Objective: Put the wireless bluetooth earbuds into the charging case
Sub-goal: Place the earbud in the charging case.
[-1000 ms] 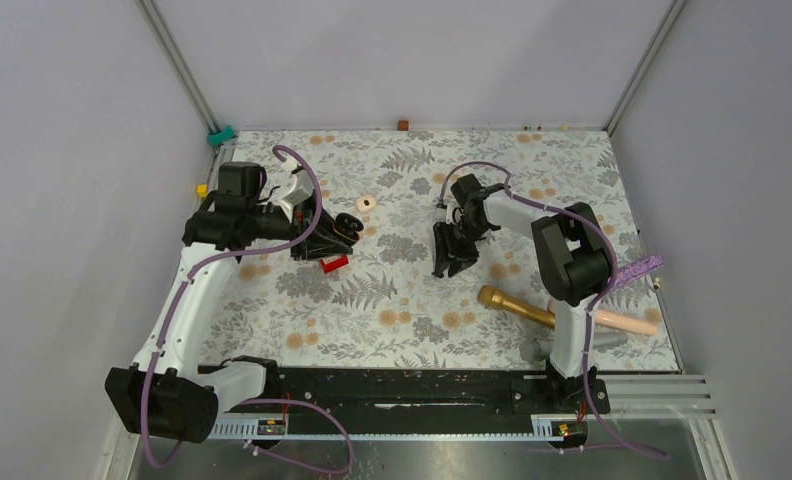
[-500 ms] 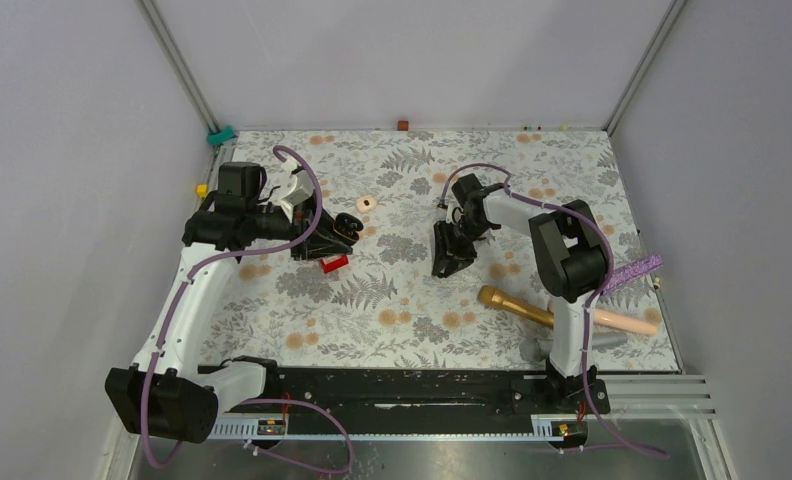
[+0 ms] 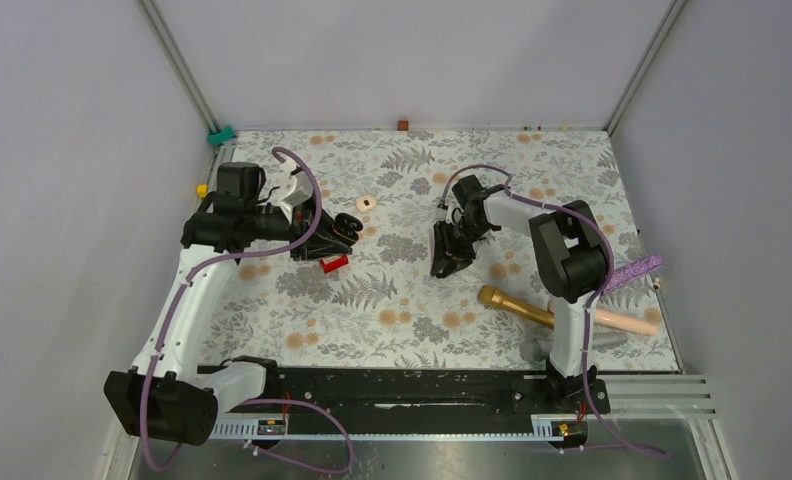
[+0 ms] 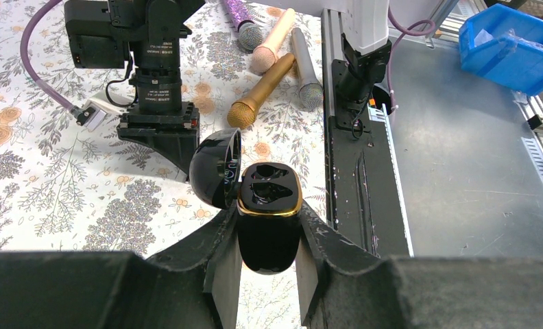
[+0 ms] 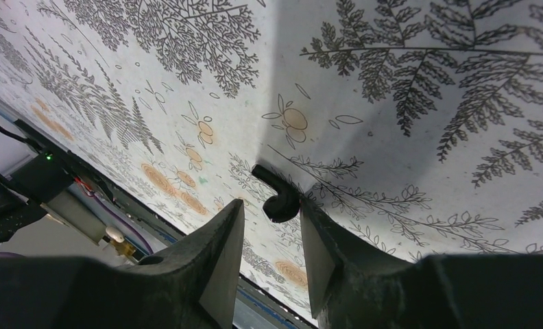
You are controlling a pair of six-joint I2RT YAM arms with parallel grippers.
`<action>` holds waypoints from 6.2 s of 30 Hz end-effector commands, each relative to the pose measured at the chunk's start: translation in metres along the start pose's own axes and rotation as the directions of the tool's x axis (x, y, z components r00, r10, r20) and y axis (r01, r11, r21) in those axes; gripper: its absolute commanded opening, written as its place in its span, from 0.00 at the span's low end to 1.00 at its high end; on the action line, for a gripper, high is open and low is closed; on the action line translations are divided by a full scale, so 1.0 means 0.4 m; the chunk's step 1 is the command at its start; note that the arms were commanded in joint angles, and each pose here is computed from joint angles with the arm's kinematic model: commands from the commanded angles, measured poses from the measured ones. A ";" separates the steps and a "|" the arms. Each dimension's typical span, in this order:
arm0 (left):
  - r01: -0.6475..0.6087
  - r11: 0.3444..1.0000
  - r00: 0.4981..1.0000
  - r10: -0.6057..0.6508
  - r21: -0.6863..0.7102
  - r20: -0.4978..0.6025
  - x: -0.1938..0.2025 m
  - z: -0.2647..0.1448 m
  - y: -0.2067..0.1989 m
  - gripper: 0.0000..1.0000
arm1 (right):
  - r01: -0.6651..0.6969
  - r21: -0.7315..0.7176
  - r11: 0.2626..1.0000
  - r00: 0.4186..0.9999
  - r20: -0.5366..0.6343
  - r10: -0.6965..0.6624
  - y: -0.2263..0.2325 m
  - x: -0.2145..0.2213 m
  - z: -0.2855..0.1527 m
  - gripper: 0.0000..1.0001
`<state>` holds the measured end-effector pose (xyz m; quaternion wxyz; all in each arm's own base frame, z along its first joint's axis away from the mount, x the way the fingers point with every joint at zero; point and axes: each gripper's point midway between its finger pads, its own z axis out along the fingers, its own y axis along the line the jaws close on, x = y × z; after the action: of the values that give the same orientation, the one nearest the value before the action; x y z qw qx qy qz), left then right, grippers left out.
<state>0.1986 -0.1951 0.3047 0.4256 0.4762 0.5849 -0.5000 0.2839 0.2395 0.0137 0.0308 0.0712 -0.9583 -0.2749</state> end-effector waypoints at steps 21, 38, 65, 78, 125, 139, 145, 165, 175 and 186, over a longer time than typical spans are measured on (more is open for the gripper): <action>-0.072 0.997 0.997 0.072 -0.005 0.012 -0.017 -0.005 -0.004 0.00 | -0.043 0.072 0.996 0.998 0.054 0.039 -0.059 0.001 0.002 0.30; 0.003 1.000 1.000 -0.003 -0.005 0.011 0.002 0.009 0.041 0.00 | 0.242 0.100 0.965 0.925 0.278 -0.260 0.072 -0.090 -0.250 0.24; 0.252 0.968 0.958 -0.249 0.008 -0.142 0.120 0.225 0.112 0.00 | 0.653 0.663 0.367 0.157 0.355 -0.921 0.383 0.028 -0.562 0.24; 0.169 0.985 0.979 -0.172 -0.033 -0.110 0.114 0.219 0.114 0.00 | 0.639 0.731 0.240 0.084 0.244 -0.966 0.448 0.063 -0.489 0.25; 0.160 0.987 0.984 -0.159 0.003 -0.075 0.099 0.222 0.089 0.00 | 0.695 0.694 0.187 0.058 0.205 -0.977 0.489 0.101 -0.380 0.28; 0.158 0.987 0.985 -0.158 0.000 -0.071 0.098 0.221 0.090 0.00 | 0.707 0.679 0.197 0.061 0.219 -0.974 0.503 0.110 -0.378 0.37; 0.154 0.988 0.986 -0.153 0.003 -0.070 0.097 0.221 0.088 0.00 | 0.708 0.677 0.201 0.056 0.229 -0.972 0.509 0.116 -0.395 0.48; 0.091 0.995 0.994 -0.088 0.045 -0.058 0.081 0.207 0.056 0.00 | 0.842 0.526 0.124 -0.038 0.285 -0.958 0.555 0.239 -0.531 0.76; -0.016 0.989 1.000 0.018 0.148 -0.013 0.061 0.188 -0.009 0.00 | 0.868 0.490 0.074 -0.108 0.333 -0.937 0.528 0.277 -0.624 0.83; -0.212 0.921 0.977 0.206 0.327 0.053 0.030 0.150 -0.117 0.00 | 0.843 0.517 -0.146 -0.288 0.204 -0.936 0.473 0.252 -0.588 0.99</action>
<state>0.1711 -0.2568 0.2703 0.3865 0.5648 0.5109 -0.5202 0.1907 0.2563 0.3247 -0.4670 0.6347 -0.6017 -0.1304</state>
